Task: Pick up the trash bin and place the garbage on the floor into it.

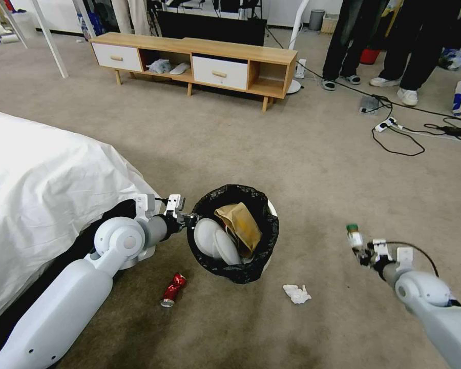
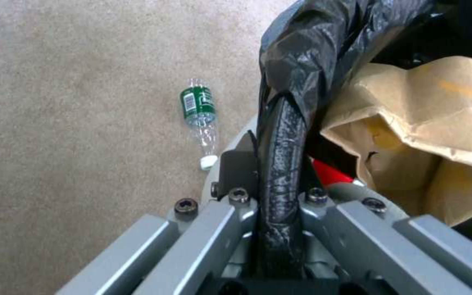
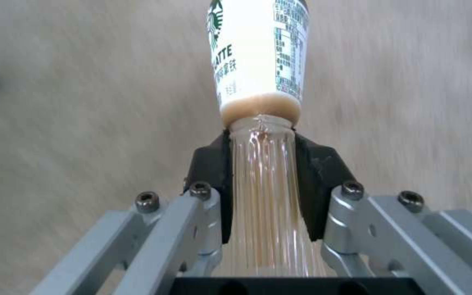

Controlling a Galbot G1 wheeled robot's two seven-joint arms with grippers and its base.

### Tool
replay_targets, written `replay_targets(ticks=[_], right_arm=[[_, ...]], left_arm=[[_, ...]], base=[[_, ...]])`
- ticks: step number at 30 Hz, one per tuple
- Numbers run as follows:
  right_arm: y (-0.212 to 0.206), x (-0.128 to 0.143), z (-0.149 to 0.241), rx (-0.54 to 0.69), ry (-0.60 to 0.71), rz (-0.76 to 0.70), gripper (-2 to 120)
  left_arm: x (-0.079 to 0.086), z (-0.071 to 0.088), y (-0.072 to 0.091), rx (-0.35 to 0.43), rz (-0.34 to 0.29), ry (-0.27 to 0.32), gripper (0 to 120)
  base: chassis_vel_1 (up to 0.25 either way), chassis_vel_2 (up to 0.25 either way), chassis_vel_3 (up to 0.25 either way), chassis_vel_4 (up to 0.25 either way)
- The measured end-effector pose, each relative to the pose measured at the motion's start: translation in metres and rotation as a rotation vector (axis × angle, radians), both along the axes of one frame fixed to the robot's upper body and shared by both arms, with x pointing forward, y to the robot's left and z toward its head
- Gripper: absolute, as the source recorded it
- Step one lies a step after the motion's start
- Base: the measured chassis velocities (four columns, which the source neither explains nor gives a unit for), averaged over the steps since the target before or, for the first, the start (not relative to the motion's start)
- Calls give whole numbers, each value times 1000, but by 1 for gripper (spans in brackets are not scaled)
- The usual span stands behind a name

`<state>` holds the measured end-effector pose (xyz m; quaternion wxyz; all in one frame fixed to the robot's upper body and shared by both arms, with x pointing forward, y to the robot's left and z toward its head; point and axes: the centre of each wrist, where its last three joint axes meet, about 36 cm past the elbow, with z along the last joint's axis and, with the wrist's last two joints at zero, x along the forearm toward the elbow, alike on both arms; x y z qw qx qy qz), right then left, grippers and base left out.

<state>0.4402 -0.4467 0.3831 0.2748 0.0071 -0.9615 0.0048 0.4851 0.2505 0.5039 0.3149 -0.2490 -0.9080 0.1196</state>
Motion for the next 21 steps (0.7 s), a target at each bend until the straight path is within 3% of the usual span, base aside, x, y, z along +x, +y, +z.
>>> replay_targets(ticks=[2, 8, 11, 21], right_arm=[[10, 3, 33, 20, -132, 66, 23], [19, 5, 66, 24, -307, 215, 23], [25, 6, 85, 13, -464, 402, 23], [37, 7, 107, 39, -643, 717, 23]], left_arm=[[-1, 0, 1, 2, 1, 2, 2], [-1, 0, 1, 3, 2, 4, 2], [-1, -1, 1, 2, 1, 7, 2], [2, -1, -2, -1, -7, 8, 2]], base=[[0, 0, 0, 0], [0, 0, 0, 0], [0, 0, 0, 0], [0, 0, 0, 0]])
